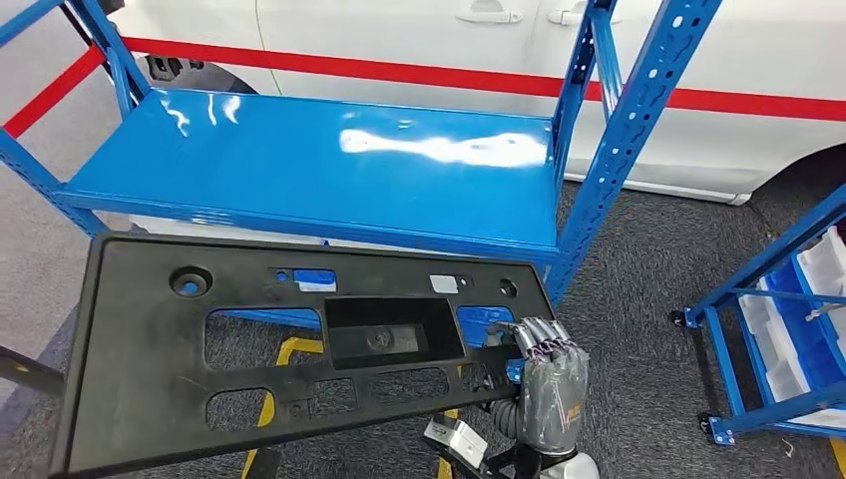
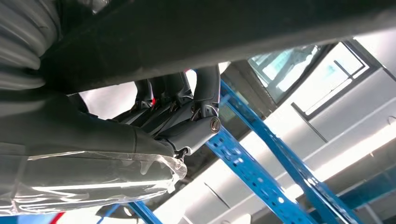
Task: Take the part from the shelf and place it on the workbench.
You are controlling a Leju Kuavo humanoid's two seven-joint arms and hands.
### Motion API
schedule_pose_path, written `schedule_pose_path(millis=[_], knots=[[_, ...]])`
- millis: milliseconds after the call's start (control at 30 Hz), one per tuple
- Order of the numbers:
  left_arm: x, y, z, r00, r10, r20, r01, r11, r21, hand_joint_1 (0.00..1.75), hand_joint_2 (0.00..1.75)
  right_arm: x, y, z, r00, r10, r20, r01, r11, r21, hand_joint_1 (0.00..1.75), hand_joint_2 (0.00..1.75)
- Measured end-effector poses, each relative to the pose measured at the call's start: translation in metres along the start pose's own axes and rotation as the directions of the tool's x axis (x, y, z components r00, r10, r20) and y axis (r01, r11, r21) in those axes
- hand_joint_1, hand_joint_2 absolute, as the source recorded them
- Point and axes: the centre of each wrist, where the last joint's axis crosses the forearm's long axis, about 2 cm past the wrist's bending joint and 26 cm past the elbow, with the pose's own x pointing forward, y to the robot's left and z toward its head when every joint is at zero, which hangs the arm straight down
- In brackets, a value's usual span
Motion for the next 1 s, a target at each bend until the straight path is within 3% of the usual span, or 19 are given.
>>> schedule_pose_path(millis=[133, 267, 1000], knots=[[0.0, 0.0, 0.0, 1.0, -0.001, 0.0, 0.001, 1.0, 0.0, 0.0, 1.75, 0.0, 0.0, 0.0, 1.0, -0.011, -0.017, 0.011, 1.0, -0.002, 1.75, 1.75], [0.0, 0.0, 0.0, 1.0, -0.002, 0.004, 0.002, 1.0, 0.0, 0.0, 1.75, -0.005, 0.004, -0.001, 0.983, -0.14, -0.115, 0.138, 0.99, -0.026, 1.75, 1.75], [0.0, -0.008, 0.004, 1.0, -0.001, 0.0, 0.001, 1.0, 0.013, 0.0, 1.75, -0.014, 0.005, 0.007, 0.959, -0.246, -0.143, 0.243, 0.969, -0.037, 1.75, 1.75]])
